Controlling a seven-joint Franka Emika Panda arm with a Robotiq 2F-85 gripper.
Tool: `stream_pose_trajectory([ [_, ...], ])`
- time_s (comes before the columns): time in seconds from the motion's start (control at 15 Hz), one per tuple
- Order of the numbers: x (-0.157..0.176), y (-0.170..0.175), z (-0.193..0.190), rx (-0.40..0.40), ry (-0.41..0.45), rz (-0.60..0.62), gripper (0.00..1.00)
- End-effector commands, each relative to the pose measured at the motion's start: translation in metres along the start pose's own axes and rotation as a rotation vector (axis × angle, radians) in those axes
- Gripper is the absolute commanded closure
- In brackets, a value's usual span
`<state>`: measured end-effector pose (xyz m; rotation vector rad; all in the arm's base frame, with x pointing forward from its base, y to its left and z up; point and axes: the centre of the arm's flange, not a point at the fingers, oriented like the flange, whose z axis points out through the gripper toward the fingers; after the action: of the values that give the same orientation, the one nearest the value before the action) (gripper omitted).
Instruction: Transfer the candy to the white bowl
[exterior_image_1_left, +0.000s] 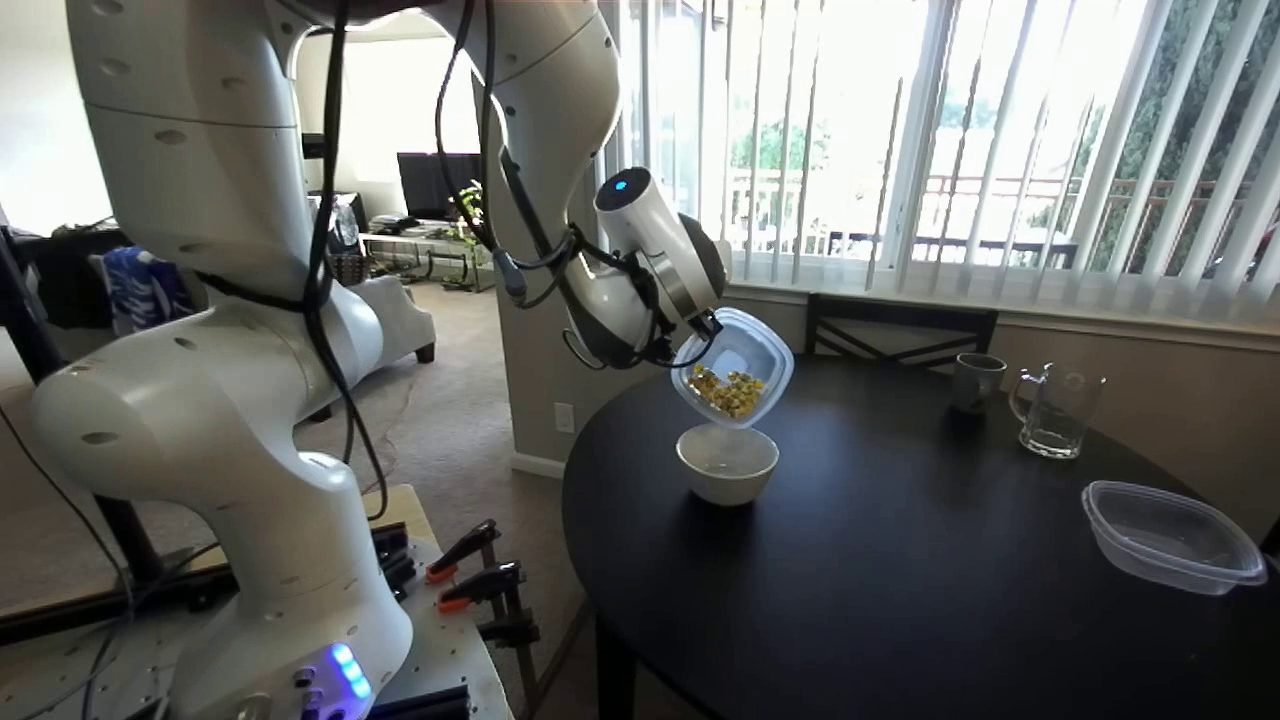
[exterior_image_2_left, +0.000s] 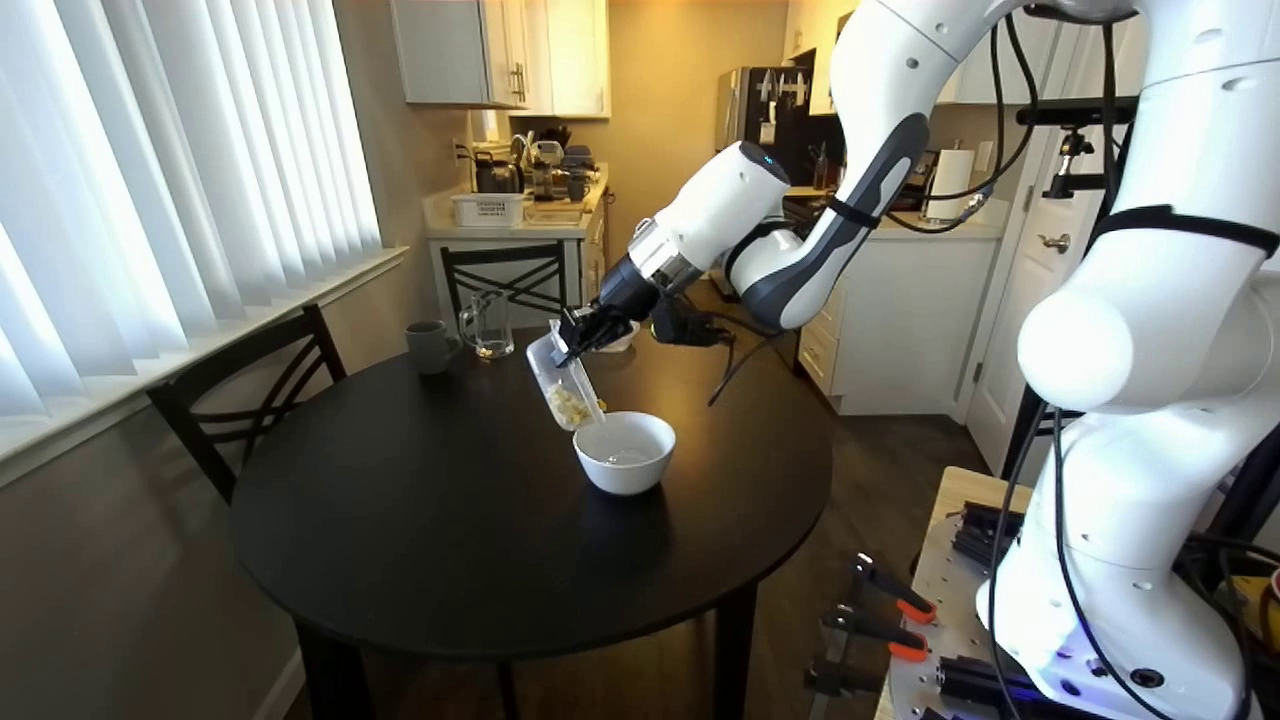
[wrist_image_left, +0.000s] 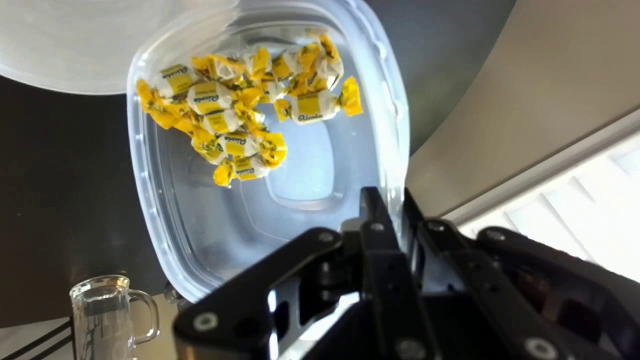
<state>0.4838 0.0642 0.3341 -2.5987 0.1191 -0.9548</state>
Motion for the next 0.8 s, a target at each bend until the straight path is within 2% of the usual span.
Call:
stream_pose_trajectory([
  [0.0, -0.023, 0.025, -0.042, 0.091, 0.025, 0.056, 0.98],
  [0.4, -0.013, 0.053, -0.060, 0.151, 0.033, 0.121, 0.98],
  [0.73, -0.040, 0.078, -0.079, 0.167, 0.005, 0.121, 0.98],
])
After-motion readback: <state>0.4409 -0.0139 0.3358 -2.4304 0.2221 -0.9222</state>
